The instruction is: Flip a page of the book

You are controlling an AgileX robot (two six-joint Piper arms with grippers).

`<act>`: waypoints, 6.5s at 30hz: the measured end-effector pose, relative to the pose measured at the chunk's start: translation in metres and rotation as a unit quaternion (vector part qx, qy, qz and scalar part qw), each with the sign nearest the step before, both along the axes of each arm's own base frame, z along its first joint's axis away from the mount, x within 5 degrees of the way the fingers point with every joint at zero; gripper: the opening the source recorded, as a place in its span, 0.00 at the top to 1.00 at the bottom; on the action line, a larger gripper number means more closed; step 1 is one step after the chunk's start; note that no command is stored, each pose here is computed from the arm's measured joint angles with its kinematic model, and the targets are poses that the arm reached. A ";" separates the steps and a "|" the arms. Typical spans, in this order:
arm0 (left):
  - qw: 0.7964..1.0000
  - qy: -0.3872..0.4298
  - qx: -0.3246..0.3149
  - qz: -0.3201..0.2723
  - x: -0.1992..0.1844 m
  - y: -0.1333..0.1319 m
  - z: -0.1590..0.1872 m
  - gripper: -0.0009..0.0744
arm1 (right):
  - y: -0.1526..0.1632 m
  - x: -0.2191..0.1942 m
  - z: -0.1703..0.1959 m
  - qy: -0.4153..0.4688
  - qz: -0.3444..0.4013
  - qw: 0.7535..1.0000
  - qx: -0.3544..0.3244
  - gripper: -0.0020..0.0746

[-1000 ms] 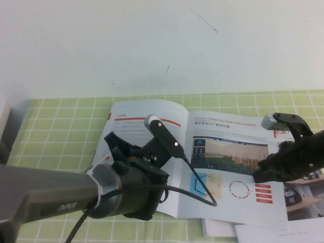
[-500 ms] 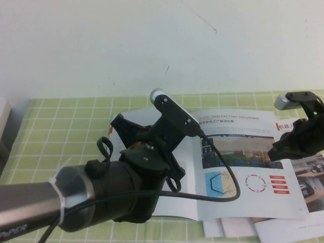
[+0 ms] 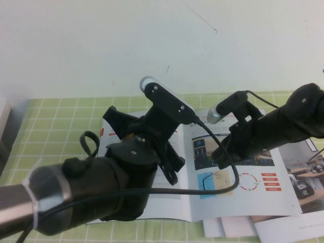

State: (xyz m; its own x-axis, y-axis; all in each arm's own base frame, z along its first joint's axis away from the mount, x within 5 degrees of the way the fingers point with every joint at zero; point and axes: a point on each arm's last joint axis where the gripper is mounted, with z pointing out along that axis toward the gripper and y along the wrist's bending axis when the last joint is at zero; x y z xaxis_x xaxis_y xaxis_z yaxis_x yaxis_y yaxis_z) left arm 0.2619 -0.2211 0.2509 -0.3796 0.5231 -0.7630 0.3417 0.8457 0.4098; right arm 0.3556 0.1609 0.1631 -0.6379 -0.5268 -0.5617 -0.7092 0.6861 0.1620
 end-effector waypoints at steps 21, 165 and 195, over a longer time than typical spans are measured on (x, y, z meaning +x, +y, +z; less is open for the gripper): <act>0.997 -0.049 -0.053 0.014 -0.015 0.020 0.049 0.99 | 0.010 -0.002 -0.034 0.082 -0.027 0.996 -0.025 0.98; 0.968 -0.128 -0.205 -0.072 -0.159 0.169 0.026 0.99 | -0.169 -0.305 0.006 -0.340 -0.407 0.847 -0.040 0.98; 0.954 -0.061 -0.295 -0.004 -0.185 0.192 -0.046 0.99 | -0.169 -0.305 0.005 -0.338 -0.407 0.848 -0.041 0.98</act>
State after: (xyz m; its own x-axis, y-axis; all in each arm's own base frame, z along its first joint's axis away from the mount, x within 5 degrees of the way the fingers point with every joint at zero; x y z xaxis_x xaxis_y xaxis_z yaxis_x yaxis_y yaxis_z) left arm 0.0770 -0.0294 0.2053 -0.2672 -0.0076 -0.9636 0.3286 0.9393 -0.0986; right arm 0.0505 -0.0083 0.1684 -0.3556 -0.1209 -0.9268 0.0927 0.9821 -0.1637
